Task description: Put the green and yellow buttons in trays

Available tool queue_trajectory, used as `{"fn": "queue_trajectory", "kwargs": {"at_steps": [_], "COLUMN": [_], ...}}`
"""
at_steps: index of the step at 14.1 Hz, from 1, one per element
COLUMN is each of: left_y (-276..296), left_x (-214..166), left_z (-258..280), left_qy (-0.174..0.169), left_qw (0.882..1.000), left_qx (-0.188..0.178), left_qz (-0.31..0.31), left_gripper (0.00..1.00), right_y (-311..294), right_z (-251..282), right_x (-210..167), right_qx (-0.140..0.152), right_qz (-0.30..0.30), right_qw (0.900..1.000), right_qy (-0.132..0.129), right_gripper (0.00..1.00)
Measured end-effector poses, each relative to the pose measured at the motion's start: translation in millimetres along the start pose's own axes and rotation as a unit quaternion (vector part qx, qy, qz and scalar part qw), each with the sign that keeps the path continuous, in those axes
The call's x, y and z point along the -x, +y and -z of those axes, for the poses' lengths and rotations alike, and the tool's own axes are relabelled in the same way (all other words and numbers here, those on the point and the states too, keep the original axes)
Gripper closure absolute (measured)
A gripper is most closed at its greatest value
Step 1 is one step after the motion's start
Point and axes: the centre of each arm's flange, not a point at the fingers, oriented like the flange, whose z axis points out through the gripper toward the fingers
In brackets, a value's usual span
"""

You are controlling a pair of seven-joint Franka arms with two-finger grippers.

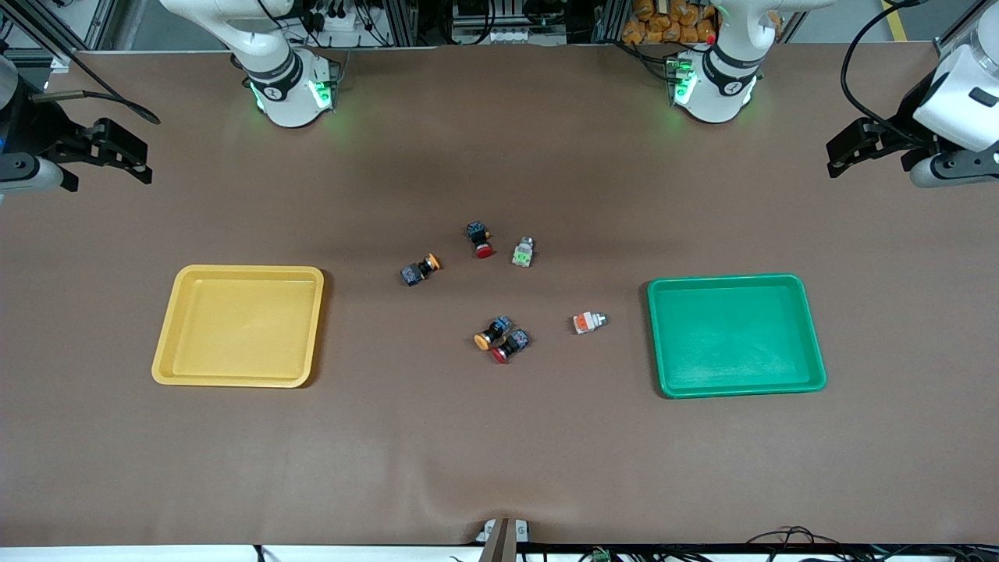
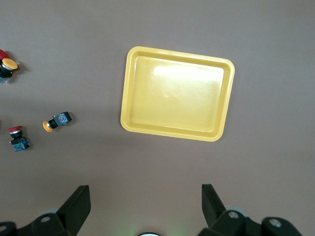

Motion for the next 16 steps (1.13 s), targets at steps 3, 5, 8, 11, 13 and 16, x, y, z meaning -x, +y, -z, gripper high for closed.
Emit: {"fn": "queue_trajectory", "kwargs": {"at_steps": [3, 5, 8, 11, 13, 16], "left_y": [1, 5, 25, 67, 92, 129], "left_x": [-5, -9, -30, -60, -74, -82], "left_z": [-7, -15, -42, -93, -131, -183], "left_qy": [-0.007, -0.014, -0.017, -0.026, -0.033, -0.040], "left_qw": [1.000, 1.000, 1.000, 0.998, 0.997, 0.995], "left_qx": [-0.001, -0.001, 0.009, 0.014, 0.016, 0.020], "left_qz": [-0.001, -0.004, -0.019, -0.048, -0.062, -0.084], "left_gripper": [0.00, 0.00, 0.00, 0.00, 0.00, 0.00], "right_y": [2, 3, 3, 3, 3, 3], "right_z": [-1, -2, -2, -2, -2, -3], "right_x": [-1, -1, -1, -1, -1, -1], "right_qx": [0.000, 0.000, 0.000, 0.000, 0.000, 0.000], "right_qz": [-0.002, -0.002, -0.002, -0.002, -0.002, -0.003], "right_qw": [1.000, 1.000, 1.000, 1.000, 1.000, 1.000], "right_qy": [-0.001, -0.002, -0.002, -0.002, -0.002, -0.003], "right_gripper": [0.00, 0.00, 0.00, 0.00, 0.00, 0.00]}}
